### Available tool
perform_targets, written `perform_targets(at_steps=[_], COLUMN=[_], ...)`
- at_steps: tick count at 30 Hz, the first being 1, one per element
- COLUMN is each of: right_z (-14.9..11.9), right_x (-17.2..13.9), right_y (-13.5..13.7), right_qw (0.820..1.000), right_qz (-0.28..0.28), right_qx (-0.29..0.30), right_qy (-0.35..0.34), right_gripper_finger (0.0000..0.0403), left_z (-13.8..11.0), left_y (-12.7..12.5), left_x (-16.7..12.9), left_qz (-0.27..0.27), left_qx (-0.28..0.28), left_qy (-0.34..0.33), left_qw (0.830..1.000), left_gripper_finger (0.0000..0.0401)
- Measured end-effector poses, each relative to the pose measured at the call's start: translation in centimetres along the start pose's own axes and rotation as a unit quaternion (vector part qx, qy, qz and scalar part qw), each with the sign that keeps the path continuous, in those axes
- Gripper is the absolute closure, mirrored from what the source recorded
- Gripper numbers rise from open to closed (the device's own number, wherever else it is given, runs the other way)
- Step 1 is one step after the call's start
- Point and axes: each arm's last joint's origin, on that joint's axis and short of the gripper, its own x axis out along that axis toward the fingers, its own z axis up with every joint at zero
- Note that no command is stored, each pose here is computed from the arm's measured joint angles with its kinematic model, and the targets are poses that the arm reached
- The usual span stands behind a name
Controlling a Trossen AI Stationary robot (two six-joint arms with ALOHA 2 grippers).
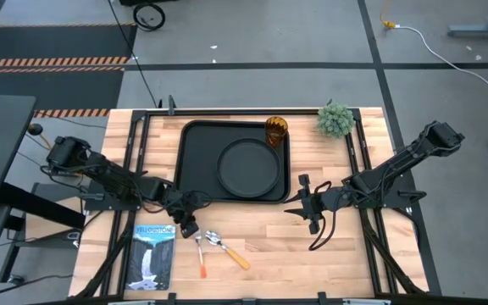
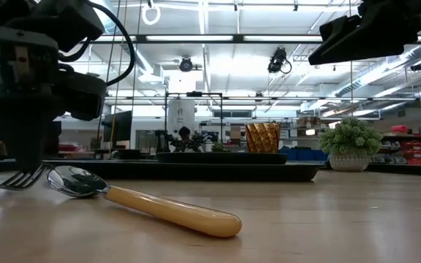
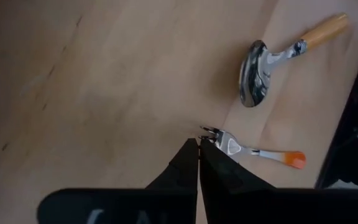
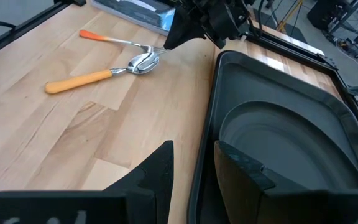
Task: Pick and place plate/cup/fork/spoon on tray
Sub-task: Put the orange fork on the black serving tray
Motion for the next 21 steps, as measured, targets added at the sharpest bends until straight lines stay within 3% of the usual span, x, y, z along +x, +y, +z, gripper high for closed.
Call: perform_targets(at_steps=[21], right_z=[0.1], right_x=[0.0], right_y=[0.0], right_qw=[1.0], right_qz=[-0.001], right_qx=[-0.002], right_qy=[-0.003], right_gripper_finger=[0.028], left_z=[1.2], left_y=[1.1], left_x=[-4.2], left_qz=[-0.017], left_qx=[-0.018], left_qy=[-0.026], left_qw=[0.999], left_gripper_finger=[0.0395])
